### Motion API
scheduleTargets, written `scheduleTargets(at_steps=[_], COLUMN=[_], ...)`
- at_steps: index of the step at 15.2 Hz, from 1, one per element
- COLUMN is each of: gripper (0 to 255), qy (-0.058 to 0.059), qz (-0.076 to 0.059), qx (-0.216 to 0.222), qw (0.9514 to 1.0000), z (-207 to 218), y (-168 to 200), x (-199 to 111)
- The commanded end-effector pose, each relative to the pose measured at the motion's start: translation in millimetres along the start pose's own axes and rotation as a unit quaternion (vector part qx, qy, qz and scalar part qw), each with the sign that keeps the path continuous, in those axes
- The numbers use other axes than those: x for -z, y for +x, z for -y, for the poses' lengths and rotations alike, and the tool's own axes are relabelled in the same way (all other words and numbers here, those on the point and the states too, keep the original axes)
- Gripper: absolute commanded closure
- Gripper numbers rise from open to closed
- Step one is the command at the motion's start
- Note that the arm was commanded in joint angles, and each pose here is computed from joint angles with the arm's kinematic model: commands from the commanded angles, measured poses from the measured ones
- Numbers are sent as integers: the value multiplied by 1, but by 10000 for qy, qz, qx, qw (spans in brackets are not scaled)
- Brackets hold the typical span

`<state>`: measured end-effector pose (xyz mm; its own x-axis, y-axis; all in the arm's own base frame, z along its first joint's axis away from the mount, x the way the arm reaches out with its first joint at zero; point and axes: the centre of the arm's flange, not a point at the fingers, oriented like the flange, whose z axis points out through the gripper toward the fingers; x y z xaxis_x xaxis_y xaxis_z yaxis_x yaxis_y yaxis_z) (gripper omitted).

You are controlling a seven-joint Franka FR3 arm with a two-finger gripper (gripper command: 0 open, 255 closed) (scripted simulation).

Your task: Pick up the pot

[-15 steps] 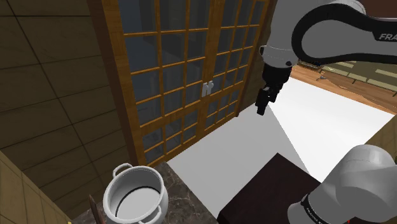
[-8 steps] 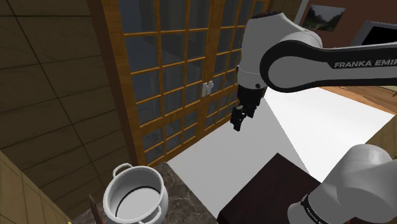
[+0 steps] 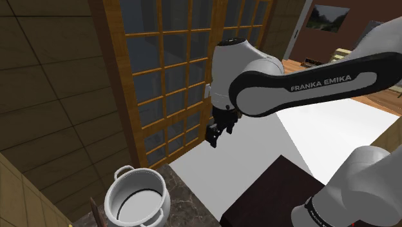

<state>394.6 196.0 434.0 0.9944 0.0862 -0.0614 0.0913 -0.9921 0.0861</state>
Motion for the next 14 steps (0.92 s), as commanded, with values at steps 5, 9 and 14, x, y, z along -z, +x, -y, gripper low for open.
scheduleTargets(at_steps=[5, 9, 14], gripper=[0, 0, 0], qy=[92, 148, 219], qz=[-20, -31, -44], qx=[-65, -104, -153], qw=[9999, 9998, 9996], z=[52, 89, 134], y=[36, 61, 93], x=[-42, -68, -101])
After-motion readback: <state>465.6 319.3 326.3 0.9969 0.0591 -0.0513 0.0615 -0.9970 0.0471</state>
